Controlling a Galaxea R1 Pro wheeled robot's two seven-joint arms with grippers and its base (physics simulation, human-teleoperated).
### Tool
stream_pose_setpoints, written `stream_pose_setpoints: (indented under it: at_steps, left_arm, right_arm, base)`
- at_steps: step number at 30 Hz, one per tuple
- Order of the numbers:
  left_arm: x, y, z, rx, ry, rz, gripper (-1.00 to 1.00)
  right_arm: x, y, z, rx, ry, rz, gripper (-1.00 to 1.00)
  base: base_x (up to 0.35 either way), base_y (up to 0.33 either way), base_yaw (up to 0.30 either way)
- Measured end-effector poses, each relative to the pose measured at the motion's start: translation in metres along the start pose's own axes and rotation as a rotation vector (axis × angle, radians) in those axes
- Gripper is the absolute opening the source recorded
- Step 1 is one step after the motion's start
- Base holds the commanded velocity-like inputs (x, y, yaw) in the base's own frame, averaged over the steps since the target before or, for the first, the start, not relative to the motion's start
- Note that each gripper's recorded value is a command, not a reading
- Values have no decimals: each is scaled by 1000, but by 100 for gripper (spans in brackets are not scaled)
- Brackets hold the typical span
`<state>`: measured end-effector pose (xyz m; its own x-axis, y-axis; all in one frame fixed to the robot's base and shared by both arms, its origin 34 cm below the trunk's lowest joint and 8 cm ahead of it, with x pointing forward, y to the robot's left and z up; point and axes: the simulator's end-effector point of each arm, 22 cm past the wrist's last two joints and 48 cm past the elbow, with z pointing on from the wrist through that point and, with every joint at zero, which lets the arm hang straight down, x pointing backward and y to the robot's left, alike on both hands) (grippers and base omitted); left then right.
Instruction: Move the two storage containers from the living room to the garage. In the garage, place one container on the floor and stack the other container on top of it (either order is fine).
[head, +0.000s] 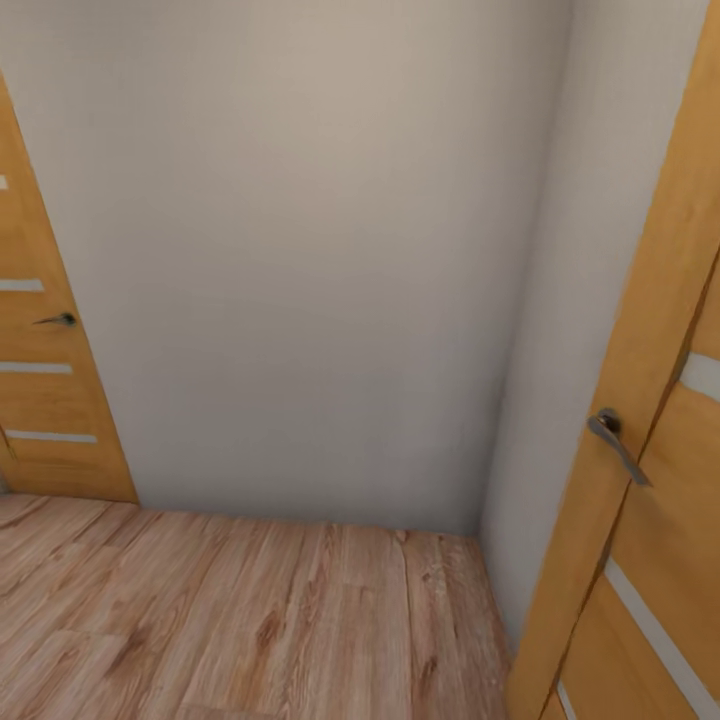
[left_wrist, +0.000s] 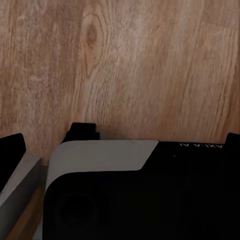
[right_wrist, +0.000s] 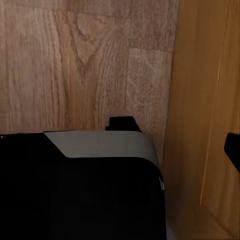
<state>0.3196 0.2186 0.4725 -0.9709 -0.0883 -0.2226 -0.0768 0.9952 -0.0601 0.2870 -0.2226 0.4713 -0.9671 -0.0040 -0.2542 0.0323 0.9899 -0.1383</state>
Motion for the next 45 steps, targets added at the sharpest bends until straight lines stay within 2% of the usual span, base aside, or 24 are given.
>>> stream_pose_setpoints:
  at_steps: [24, 45]
  left_arm:
    - [0, 0, 0, 0, 0, -1, 100]
    - [0, 1, 0, -2, 1, -4, 100]
  right_arm:
    - [0, 1, 0, -1, 0, 0, 100]
    - [0, 1, 0, -1, 1, -1, 100]
  base:
    - [310, 0, 52]
    - [15, 0, 266]
